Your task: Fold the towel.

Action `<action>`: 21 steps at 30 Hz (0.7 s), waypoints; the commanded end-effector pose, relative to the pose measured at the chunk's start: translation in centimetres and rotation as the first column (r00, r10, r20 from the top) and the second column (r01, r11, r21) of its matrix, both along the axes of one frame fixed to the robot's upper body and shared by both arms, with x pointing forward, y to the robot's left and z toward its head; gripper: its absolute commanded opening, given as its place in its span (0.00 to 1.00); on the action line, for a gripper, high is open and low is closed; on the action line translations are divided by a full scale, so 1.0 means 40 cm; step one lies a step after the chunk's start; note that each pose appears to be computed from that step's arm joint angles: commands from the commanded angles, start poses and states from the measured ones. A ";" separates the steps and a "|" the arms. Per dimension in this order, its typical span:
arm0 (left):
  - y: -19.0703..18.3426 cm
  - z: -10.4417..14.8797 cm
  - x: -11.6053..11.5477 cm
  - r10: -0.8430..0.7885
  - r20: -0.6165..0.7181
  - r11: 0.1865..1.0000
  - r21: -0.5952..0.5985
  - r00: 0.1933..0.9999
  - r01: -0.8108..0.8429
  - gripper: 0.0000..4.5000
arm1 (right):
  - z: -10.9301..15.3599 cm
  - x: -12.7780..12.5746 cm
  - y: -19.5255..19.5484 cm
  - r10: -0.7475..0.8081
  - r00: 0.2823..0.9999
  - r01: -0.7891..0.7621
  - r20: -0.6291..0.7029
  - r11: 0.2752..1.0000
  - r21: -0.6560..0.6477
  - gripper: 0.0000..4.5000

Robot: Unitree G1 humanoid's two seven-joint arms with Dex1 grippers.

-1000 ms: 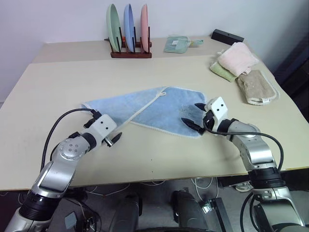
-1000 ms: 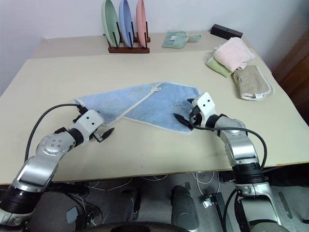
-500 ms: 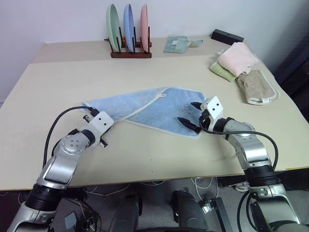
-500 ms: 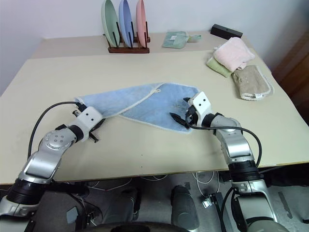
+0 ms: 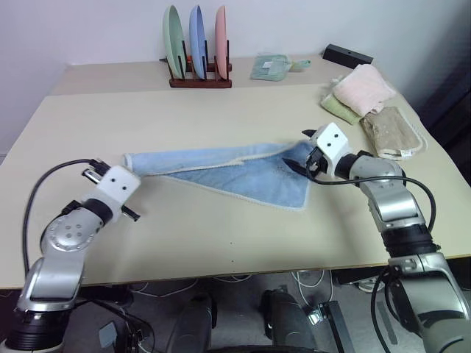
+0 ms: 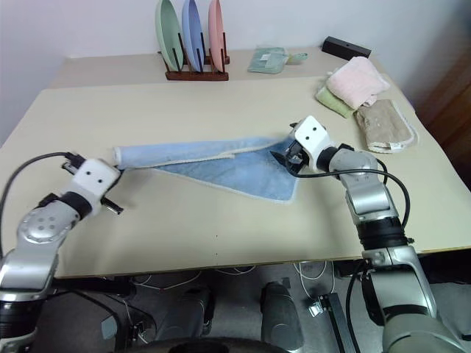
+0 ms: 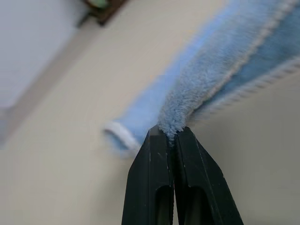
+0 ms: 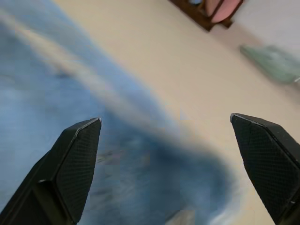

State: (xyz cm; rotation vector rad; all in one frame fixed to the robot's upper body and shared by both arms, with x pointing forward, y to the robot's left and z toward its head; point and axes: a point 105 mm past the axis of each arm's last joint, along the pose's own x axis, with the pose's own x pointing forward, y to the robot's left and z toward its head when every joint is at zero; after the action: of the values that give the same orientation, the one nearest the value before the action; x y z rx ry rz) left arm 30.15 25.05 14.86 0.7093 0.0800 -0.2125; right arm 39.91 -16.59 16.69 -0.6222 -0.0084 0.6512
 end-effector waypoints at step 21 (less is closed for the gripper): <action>0.022 -0.018 -0.021 0.000 -0.009 1.000 0.028 1.000 0.001 0.00 | -0.031 -0.030 -0.103 0.178 0.981 -0.195 -0.078 0.899 -0.392 1.00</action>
State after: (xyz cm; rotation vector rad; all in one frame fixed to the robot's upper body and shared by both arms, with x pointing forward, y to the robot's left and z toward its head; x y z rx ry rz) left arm 29.17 25.98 13.16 0.7138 0.1314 -0.2190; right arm 38.58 -21.26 14.22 -0.9458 0.1673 0.8736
